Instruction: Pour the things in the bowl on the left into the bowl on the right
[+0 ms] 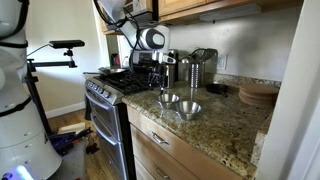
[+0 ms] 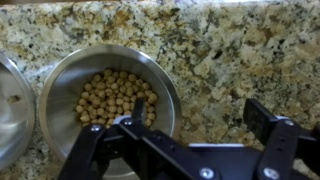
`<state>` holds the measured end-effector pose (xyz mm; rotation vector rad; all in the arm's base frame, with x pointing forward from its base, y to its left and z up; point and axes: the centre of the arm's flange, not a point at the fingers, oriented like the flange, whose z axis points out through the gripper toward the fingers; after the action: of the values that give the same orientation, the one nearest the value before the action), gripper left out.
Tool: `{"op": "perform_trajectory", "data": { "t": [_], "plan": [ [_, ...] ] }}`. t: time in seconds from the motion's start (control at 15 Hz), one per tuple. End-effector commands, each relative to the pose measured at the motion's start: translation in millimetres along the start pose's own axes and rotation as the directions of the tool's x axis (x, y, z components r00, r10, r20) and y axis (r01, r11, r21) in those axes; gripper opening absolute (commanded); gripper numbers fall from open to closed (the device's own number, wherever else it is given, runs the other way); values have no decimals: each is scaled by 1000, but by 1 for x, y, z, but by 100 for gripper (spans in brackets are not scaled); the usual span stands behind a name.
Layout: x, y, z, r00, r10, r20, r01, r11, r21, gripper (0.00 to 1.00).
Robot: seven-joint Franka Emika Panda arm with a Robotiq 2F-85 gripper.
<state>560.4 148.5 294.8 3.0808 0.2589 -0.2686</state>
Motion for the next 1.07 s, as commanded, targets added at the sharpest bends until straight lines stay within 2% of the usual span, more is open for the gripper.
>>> {"op": "perform_trajectory", "data": {
  "t": [0.0, 0.4, 1.0],
  "plan": [
    [-3, 0, 4, 999, 31, -26, -32, 999, -29, 100],
    [-2, 16, 11, 996, 70, -59, -74, 996, -57, 100],
    [3, 16, 32, 996, 75, -46, -77, 996, -47, 100]
  ]
}}
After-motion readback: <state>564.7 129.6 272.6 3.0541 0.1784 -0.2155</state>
